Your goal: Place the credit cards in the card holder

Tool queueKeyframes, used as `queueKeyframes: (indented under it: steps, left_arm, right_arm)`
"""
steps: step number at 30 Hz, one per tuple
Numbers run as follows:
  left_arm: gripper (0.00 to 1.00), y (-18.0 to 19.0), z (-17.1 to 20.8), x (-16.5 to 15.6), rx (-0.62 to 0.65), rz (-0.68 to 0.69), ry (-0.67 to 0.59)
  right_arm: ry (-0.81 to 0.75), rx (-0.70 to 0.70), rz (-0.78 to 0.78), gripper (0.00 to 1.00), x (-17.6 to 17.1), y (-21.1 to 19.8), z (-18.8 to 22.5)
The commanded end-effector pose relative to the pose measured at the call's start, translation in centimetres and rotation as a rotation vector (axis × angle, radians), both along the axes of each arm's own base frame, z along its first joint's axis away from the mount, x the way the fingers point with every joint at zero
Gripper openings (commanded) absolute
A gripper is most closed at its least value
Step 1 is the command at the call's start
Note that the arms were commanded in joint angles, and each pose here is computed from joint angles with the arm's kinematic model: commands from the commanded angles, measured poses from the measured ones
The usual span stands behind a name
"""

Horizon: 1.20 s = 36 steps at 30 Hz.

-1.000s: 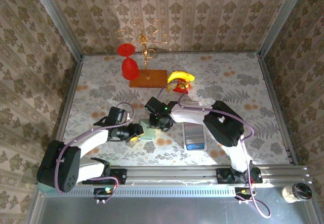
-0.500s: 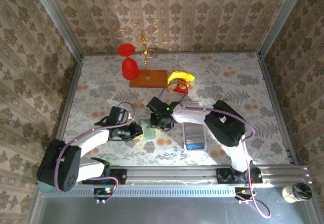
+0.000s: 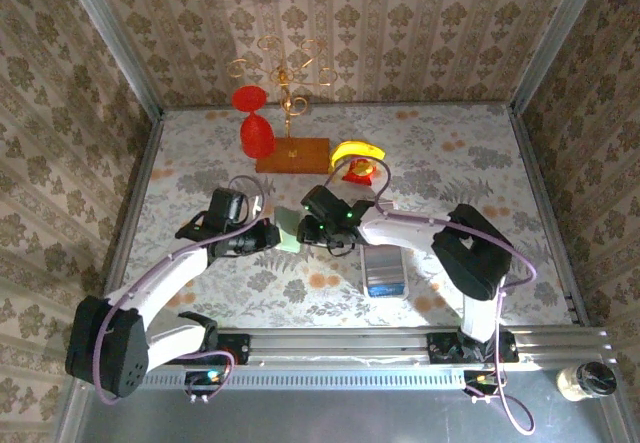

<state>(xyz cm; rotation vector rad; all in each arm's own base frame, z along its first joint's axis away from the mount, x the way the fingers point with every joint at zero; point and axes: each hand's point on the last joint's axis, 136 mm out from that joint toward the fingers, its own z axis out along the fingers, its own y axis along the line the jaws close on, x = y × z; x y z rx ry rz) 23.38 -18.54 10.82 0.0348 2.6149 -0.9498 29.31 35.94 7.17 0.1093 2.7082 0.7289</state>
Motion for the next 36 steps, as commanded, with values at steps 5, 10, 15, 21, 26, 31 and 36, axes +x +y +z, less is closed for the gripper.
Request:
queueKeyframes:
  steps: [5,10,15,21,26,31,36]
  left_arm:
    - [0.0,-0.2,3.5,-0.1,-0.009,-0.064,-0.109]
    - [0.0,-1.4,6.4,-0.4,-0.09,-0.123,-0.171]
    - [0.0,-2.2,7.8,-0.9,-0.14,-0.157,-0.218]
    - [0.0,-2.7,8.5,-1.5,-0.201,-0.162,-0.221]
    - [0.0,-2.5,8.6,-1.2,-0.193,-0.137,-0.232]
    - [0.0,-2.2,8.4,-0.7,-0.192,-0.103,-0.232]
    - [0.0,-2.6,8.3,-0.7,-0.198,-0.116,-0.207]
  right_arm:
    - [-0.124,0.131,0.008,0.48,0.4,0.2,7.3]
    - [-0.098,0.214,0.021,0.53,0.1,1.6,9.2]
    - [-0.086,0.215,0.021,0.53,0.4,2.1,9.6]
    - [-0.082,0.22,-0.004,0.51,1.1,2.0,9.9]
    - [-0.061,0.165,-0.029,0.5,1.0,1.0,8.8]
    - [-0.035,0.151,-0.049,0.43,0.5,0.2,7.6]
    - [-0.023,0.153,-0.063,0.39,0.3,-0.2,6.9]
